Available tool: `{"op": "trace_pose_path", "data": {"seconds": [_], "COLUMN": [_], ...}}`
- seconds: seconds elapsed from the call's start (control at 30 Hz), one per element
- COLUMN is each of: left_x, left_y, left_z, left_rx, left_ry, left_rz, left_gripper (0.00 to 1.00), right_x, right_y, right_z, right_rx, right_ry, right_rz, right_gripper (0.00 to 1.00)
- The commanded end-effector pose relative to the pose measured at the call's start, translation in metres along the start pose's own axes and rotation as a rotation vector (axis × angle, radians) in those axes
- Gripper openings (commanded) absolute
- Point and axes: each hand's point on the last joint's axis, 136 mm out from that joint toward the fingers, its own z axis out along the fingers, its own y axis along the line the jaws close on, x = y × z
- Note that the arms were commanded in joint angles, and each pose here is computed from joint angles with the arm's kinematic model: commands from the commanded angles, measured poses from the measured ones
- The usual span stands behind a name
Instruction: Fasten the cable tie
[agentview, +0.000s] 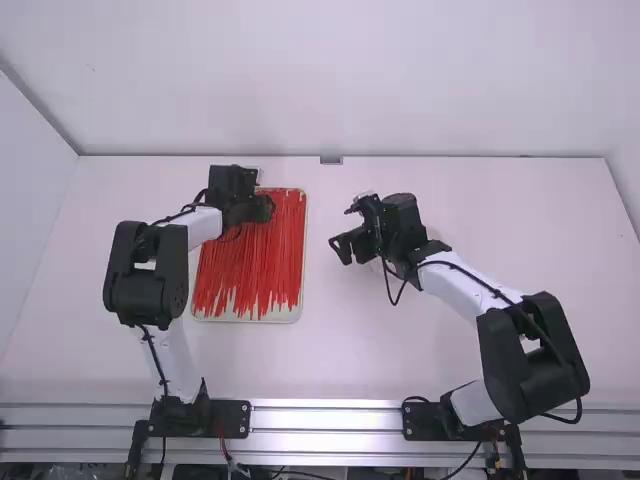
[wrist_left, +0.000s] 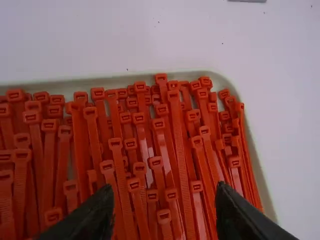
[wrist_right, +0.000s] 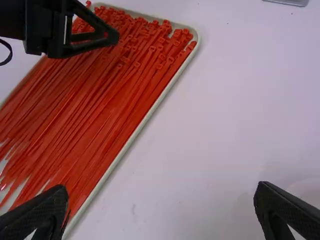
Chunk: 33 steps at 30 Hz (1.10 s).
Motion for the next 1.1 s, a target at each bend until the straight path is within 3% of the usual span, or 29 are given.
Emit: {"op": "trace_pose_path", "data": {"seconds": [0.0, 0.5, 0.77, 1.07], "left_x": [0.009, 0.025, 0.027, 0.016], "left_y": [-0.003, 0.000, 0.004, 0.006], "left_z": [0.005, 0.015, 0.026, 0.025], "left_rx": [0.009, 0.011, 0.007, -0.014], "left_ry": [0.021, 0.065, 0.113, 0.086], "left_rz": [0.003, 0.005, -0.010, -0.027], "left_gripper": [0.54, 0.56, 0.46, 0.47], "right_x": [-0.010, -0.015, -0.020, -0.020], "right_y": [0.002, 0.014, 0.019, 0.020], "right_z": [0.000, 0.002, 0.000, 0.001], "right_rx": [-0.008, -0.031, -0.037, -0.040], "right_ry": [-0.015, -0.018, -0.007, -0.002], "right_rz": [-0.005, -0.027, -0.026, -0.031], "right_gripper": [0.99, 0.99, 0.99, 0.99]}}
